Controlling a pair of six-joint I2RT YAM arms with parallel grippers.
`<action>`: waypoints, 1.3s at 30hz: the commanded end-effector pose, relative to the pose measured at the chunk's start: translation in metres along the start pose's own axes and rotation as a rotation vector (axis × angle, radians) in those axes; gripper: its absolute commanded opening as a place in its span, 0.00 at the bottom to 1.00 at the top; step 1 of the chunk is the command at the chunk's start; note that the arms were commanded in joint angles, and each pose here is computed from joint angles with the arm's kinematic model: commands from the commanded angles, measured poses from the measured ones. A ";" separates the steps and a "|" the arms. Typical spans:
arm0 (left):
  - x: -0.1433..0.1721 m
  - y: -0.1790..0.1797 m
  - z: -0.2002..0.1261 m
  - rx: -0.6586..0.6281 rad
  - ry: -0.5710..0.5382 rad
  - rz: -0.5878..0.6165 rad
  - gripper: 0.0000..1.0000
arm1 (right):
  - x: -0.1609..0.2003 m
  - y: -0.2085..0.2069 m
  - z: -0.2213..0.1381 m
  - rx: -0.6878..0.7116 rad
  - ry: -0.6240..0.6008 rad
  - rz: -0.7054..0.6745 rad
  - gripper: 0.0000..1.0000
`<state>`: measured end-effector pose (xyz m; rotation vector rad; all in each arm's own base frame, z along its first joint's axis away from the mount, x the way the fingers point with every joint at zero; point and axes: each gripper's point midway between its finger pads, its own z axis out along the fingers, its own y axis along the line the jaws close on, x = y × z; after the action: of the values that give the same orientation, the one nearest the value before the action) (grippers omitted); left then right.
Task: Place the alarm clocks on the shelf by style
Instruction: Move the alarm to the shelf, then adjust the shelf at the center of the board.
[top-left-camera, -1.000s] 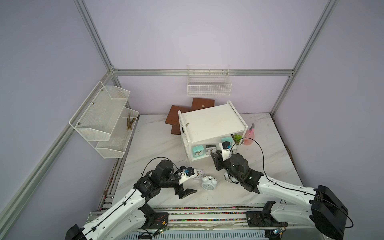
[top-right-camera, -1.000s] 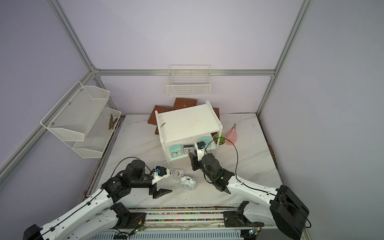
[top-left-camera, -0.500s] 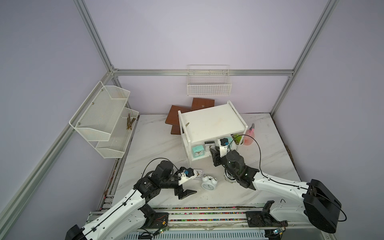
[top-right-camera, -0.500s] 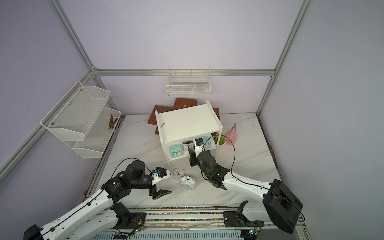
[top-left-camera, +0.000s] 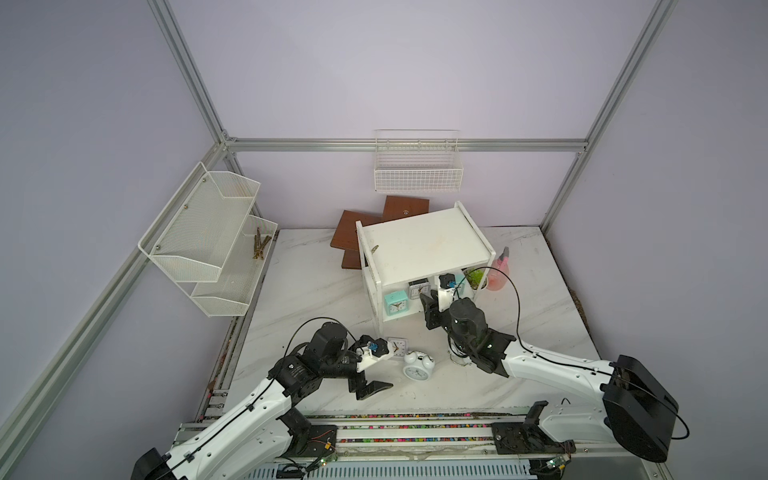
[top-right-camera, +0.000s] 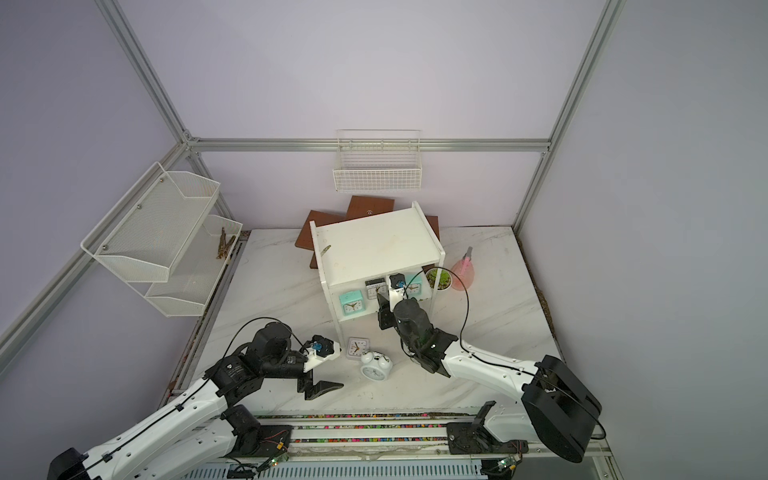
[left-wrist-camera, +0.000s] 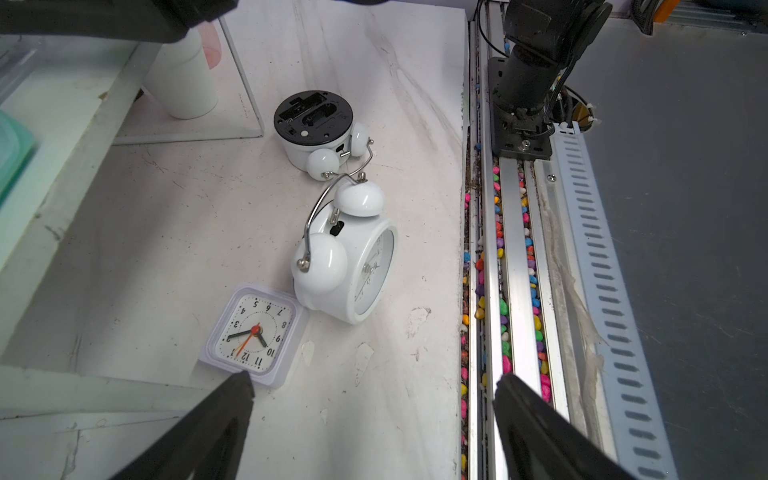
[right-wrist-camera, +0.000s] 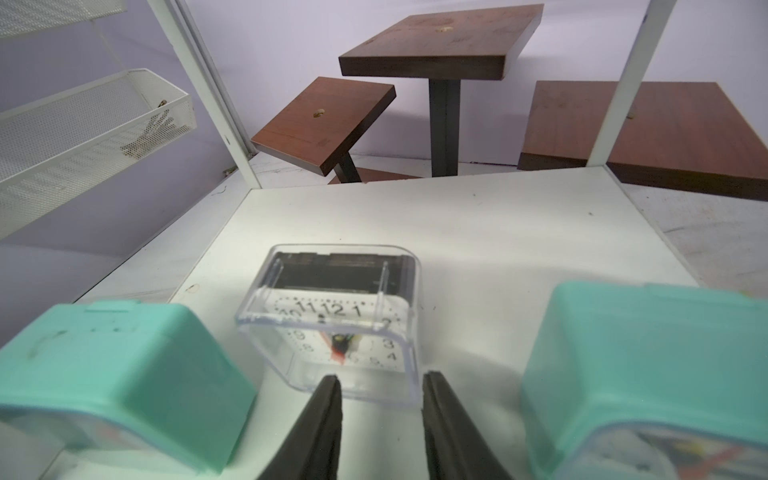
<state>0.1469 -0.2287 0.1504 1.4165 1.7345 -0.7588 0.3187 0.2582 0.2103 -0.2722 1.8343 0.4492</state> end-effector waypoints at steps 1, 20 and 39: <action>0.003 0.005 0.005 -0.010 0.004 0.064 0.93 | -0.006 0.009 -0.017 -0.055 0.006 0.037 0.40; 0.039 0.056 0.051 -0.130 0.232 0.331 0.98 | 0.089 -0.004 -0.107 -0.060 0.303 0.196 0.53; 0.037 0.079 0.084 -0.199 0.333 0.399 1.00 | 0.142 0.016 -0.117 -0.197 0.411 0.230 0.61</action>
<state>0.2079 -0.2480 0.0519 1.8150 1.7060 -0.2225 0.1692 0.2185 0.1006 -0.3090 2.2694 0.7198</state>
